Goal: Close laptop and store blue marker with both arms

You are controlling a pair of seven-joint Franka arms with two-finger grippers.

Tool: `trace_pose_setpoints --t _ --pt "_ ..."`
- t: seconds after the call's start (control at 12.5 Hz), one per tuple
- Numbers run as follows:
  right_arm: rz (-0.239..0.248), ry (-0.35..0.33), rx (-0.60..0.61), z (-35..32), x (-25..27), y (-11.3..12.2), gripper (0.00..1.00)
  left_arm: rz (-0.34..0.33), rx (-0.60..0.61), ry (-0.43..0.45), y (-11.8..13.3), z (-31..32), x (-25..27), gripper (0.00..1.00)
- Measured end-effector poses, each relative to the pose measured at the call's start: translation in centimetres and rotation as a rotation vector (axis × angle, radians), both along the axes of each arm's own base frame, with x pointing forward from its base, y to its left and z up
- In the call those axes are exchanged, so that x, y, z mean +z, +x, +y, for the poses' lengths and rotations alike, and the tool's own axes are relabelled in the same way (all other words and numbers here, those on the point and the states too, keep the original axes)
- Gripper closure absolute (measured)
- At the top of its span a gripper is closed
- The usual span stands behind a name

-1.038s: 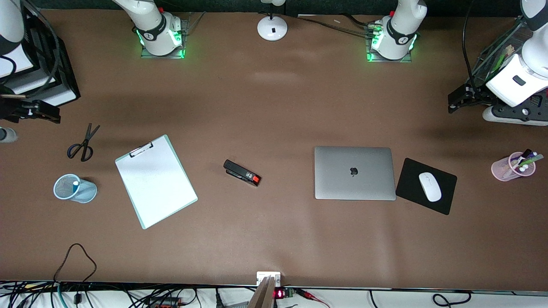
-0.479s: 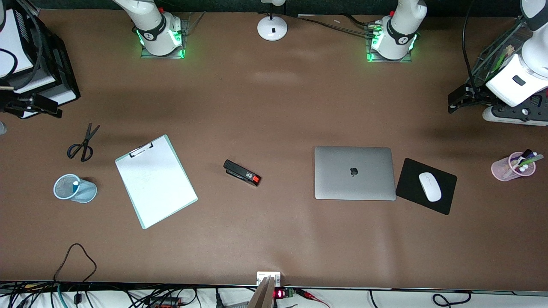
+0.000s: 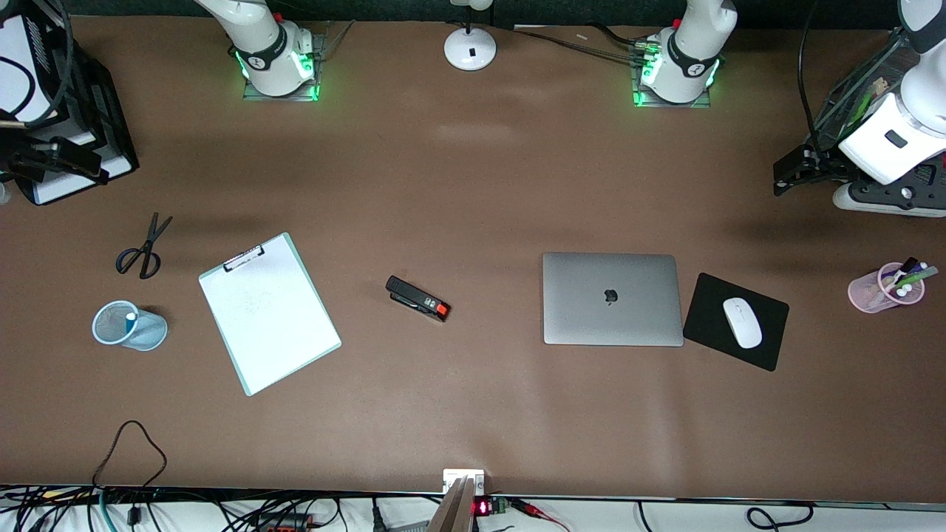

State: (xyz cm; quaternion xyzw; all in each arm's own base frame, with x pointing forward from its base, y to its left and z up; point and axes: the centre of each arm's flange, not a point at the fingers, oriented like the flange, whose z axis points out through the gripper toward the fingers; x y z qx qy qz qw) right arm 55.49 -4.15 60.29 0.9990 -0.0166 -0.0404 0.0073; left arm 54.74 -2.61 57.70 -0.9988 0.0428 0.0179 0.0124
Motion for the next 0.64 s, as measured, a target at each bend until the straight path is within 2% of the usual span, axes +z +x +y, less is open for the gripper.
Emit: trace_pose_setpoints --t 0.64 --pt "-0.010 0.001 0.009 0.08 0.44 -0.20 0.00 0.000 0.000 0.000 0.00 0.00 0.00 0.00"
